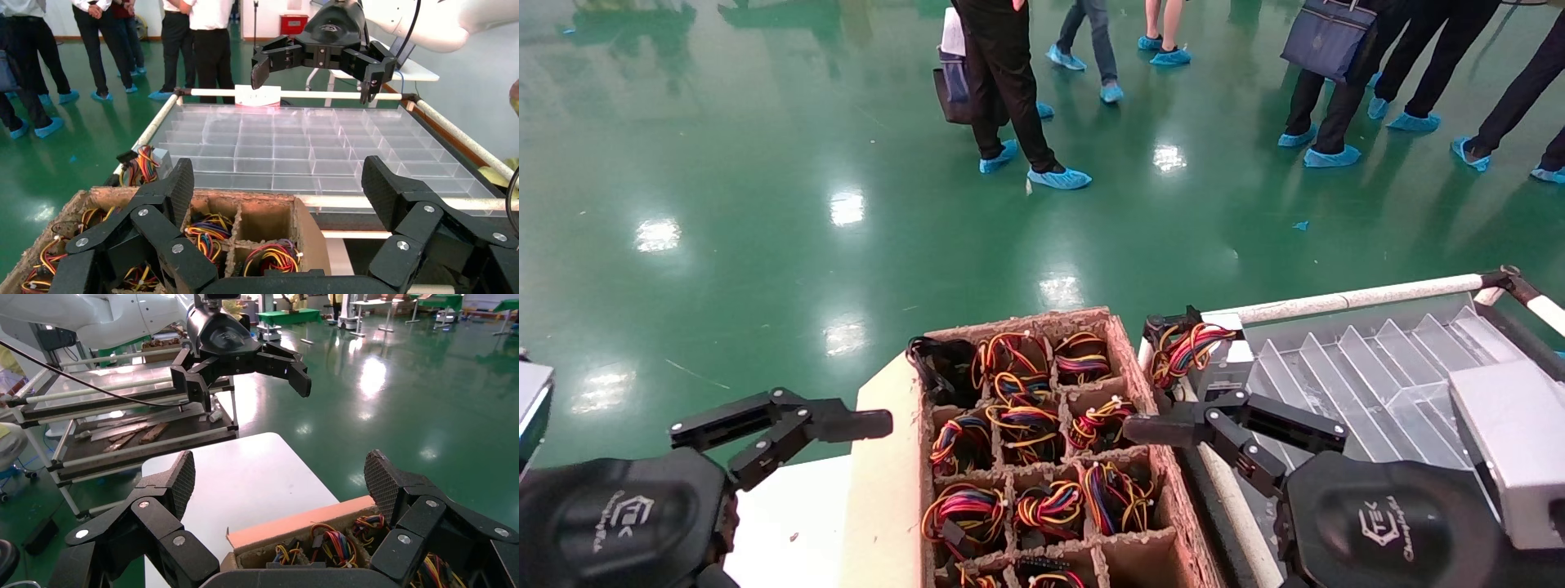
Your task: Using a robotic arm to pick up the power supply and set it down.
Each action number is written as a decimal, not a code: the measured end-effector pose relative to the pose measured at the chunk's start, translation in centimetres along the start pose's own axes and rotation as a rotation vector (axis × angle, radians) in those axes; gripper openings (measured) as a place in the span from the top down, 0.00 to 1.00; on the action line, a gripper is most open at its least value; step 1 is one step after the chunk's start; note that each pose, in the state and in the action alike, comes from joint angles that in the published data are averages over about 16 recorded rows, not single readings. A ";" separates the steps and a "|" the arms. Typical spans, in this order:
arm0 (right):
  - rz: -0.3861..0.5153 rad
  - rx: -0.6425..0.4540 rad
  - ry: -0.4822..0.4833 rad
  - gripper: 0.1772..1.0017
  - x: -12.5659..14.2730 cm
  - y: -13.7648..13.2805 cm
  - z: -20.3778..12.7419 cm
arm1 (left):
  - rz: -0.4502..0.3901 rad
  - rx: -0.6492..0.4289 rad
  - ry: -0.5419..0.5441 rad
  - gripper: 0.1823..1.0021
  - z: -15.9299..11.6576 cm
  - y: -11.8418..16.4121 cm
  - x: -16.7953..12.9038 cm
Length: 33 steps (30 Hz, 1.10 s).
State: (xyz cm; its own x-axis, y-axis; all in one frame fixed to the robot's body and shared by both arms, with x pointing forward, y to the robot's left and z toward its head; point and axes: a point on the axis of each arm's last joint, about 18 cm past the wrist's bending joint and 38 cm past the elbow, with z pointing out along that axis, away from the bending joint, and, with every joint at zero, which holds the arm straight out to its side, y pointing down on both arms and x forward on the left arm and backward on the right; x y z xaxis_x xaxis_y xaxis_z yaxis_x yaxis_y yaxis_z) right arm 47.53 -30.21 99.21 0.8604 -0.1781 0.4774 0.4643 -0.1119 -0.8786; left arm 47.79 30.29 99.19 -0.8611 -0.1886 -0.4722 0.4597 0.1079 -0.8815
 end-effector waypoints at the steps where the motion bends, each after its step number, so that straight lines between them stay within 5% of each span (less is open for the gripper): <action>1: 0.000 0.000 0.000 0.00 0.0 0.0 0.0 | 0.000 0.000 0.000 0.01 0.0 0.0 0.0; 14: -0.027 -0.084 0.054 0.00 1.3 0.9 0.0 | 0.000 0.000 0.000 0.13 0.0 0.0 0.0; 33: -0.335 -0.611 0.194 0.00 8.6 5.5 3.5 | 0.000 0.000 0.000 0.62 0.0 0.0 0.0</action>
State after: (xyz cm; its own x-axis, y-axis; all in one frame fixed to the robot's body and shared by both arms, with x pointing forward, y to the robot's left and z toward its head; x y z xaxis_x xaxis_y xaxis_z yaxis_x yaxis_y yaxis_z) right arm 58.24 -28.96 98.46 0.6135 -0.2020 0.7634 0.4476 -0.7075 -0.5470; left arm 47.80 30.29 99.19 -0.8611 -0.1885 -0.4722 0.4598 0.1079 -0.8815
